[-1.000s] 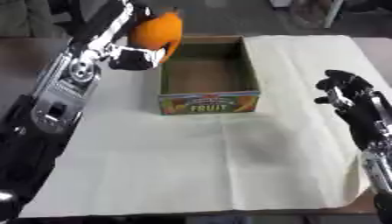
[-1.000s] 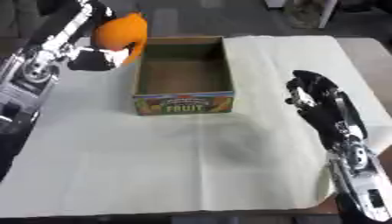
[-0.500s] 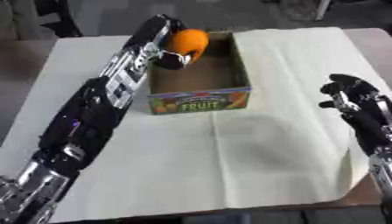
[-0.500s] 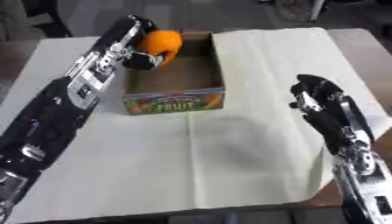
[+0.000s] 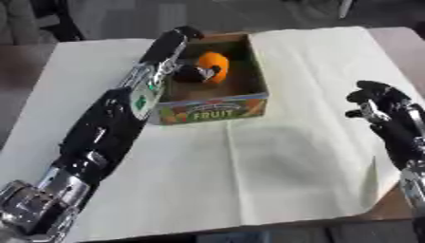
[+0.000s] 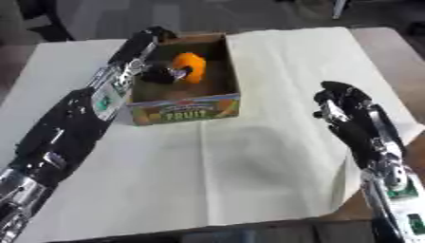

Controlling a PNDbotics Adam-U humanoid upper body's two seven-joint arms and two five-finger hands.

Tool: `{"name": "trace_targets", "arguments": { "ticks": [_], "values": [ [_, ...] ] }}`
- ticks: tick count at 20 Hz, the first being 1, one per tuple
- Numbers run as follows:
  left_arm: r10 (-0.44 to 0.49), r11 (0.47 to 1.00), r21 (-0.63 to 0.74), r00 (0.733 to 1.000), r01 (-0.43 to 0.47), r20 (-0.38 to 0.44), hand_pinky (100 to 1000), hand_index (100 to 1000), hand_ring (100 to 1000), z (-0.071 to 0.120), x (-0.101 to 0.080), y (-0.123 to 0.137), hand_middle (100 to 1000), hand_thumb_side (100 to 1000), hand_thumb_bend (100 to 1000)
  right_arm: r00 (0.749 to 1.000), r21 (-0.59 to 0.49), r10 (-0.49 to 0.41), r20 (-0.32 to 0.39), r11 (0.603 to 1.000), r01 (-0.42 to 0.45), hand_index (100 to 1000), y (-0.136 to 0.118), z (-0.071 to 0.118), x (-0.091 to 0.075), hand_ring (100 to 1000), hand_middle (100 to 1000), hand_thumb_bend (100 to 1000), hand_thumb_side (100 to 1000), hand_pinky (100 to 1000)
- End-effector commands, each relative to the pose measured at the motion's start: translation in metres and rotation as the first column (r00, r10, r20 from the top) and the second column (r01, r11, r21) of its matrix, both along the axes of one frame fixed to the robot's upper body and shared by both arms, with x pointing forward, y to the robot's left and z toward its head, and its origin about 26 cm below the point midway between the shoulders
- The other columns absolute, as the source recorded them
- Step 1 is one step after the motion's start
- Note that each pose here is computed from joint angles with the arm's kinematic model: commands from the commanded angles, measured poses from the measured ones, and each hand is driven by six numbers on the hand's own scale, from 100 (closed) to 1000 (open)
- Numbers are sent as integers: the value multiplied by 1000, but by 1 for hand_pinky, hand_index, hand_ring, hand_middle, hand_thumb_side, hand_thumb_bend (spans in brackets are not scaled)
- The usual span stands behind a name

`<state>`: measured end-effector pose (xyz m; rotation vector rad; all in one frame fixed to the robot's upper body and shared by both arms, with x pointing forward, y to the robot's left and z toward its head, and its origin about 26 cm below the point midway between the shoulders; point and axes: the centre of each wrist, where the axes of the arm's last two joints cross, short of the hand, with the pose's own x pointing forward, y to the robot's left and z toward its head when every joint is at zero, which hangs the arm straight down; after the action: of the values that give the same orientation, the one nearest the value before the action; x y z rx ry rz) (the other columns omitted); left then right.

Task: Pick up objects on the table and place them in the box.

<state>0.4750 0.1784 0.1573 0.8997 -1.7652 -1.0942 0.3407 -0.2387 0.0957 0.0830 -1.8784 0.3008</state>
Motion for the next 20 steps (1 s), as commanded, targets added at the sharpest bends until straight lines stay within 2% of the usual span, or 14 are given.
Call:
{"name": "trace_targets", "arguments": {
  "ticks": [1,5,8,9,13,16,20],
  "values": [
    [-44,998,-41,985,51,167,807,850,821,39,-9,8,788,378,513,1000,2,-7,28,1000,7,784,-3,8,1,775,632,100,375,637],
    [-96,972,-179,951,153,293,740,788,734,73,-36,21,692,249,417,999,7,-18,31,1000,18,784,-5,8,1,775,632,100,372,637],
    [-139,932,-279,939,231,316,722,782,712,90,-64,38,668,250,365,999,7,-29,31,1000,29,784,-8,8,1,775,632,100,370,637],
    [-145,915,-320,940,247,310,698,776,677,90,-73,43,636,282,301,999,7,-32,31,999,32,784,-8,8,1,775,632,100,371,637],
    [-194,818,-497,952,290,236,687,769,661,76,-107,64,618,364,240,999,10,-39,37,999,38,784,-10,10,1,775,632,100,370,637],
    [-215,755,-597,963,271,165,675,761,639,58,-125,73,596,402,200,998,10,-46,39,999,46,784,-11,10,1,775,632,100,369,637],
    [-240,705,-667,966,242,97,674,764,634,34,-143,81,591,436,166,998,13,-52,43,999,52,784,-12,11,1,775,632,100,369,637]
  ]
}}
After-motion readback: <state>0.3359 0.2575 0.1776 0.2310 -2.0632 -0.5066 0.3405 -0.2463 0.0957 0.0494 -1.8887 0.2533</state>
